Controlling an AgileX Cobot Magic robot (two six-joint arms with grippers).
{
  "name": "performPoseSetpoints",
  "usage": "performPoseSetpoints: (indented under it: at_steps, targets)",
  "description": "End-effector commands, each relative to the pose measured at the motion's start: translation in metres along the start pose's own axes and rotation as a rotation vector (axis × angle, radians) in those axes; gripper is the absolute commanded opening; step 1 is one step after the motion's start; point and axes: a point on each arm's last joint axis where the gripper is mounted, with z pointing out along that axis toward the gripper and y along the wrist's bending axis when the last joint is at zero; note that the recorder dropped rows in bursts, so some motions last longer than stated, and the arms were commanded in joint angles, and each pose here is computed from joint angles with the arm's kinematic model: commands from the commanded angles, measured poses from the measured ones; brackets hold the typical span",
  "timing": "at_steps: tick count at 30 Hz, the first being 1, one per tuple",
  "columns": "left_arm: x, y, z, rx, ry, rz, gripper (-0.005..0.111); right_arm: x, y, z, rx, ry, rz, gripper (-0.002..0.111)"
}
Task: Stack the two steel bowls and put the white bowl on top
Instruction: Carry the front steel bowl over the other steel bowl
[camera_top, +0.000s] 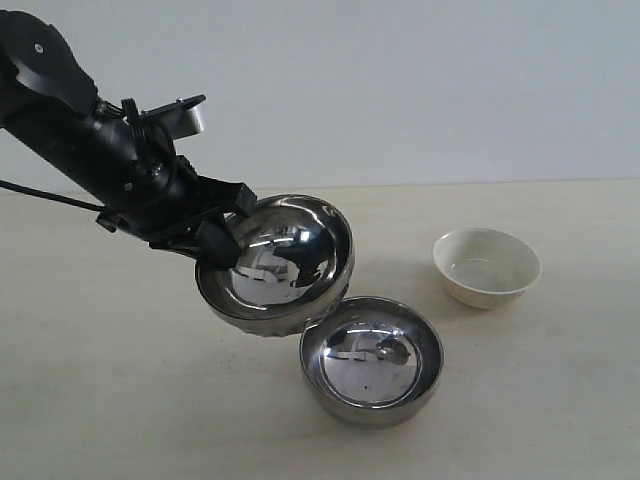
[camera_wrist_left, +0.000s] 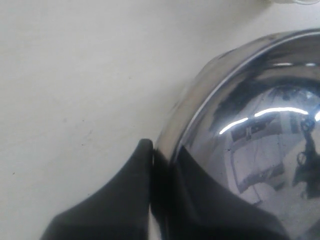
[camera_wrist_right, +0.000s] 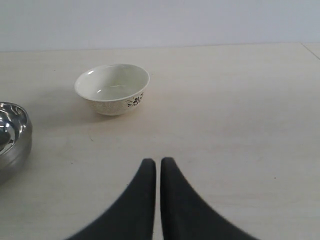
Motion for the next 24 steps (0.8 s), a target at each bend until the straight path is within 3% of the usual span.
performPoseSetpoints:
  at_steps: [1,7,14,24]
  targets:
    - [-0.003,-0.005,-0.001,0.019,-0.021,0.004,0.004,-0.001,0.000,0.000,0.001,-0.017,-0.003,0.000]
    - [-0.004,-0.011,0.010,0.038,-0.004,0.013,0.004,-0.001,0.000,0.000,0.001,-0.017,-0.003,0.000]
    - [-0.014,-0.037,0.019,0.069,-0.009,0.082,0.004,-0.001,0.000,0.000,0.001,-0.017,-0.003,0.000]
    - [-0.014,-0.036,0.038,0.066,0.021,0.081,0.004,-0.001,0.000,0.000,0.001,-0.017,-0.003,0.000]
